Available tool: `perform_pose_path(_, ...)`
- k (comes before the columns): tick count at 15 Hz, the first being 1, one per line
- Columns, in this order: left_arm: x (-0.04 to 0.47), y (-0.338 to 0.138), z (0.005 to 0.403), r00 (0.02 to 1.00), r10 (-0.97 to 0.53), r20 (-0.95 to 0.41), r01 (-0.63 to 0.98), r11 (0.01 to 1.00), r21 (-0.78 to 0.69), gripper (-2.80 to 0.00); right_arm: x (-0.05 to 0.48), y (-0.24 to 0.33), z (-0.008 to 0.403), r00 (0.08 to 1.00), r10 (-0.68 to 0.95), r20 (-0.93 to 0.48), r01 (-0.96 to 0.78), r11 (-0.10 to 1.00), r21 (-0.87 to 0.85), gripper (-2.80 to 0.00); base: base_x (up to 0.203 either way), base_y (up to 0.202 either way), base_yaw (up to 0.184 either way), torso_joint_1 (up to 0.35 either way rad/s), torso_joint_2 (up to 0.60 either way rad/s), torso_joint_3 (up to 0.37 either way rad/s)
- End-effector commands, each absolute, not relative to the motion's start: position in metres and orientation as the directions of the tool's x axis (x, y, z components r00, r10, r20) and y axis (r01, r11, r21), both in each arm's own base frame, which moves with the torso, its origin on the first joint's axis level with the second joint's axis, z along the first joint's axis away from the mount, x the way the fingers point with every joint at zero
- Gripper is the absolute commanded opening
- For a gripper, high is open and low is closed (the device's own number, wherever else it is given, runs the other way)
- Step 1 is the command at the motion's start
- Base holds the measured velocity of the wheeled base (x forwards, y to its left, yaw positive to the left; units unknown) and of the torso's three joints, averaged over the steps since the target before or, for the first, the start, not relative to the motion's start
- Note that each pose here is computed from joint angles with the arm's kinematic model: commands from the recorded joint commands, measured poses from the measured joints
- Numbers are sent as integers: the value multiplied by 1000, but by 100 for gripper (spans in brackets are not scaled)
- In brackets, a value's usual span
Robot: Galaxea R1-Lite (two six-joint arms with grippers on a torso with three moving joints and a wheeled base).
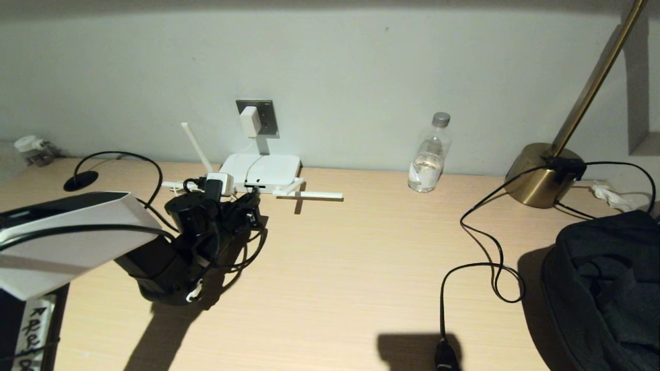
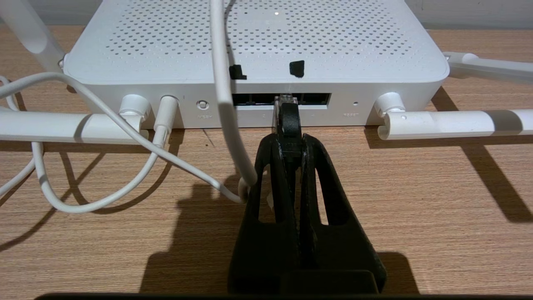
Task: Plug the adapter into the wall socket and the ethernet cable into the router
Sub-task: Plug cable into router interface
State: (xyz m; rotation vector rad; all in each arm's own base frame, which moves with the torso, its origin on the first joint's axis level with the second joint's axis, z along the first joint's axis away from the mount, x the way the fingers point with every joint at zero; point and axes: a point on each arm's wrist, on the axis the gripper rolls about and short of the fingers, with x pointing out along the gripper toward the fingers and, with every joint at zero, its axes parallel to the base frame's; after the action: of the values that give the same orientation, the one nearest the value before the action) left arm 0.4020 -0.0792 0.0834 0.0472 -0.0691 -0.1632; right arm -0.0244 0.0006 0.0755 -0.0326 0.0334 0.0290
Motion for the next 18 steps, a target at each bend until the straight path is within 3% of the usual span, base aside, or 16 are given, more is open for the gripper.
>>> perform_pose_path(1, 403, -79, 85, 983, -164, 81, 160, 986, 53, -280, -24, 1, 76, 999, 29, -34, -30, 999, -33, -280, 0, 0, 0, 0, 0, 0)
perform_pose_path(18, 396, -80, 87, 983, -164, 78, 160, 986, 54, -280, -24, 1, 76, 999, 29, -33, -30, 999, -33, -280, 0, 0, 0, 0, 0, 0)
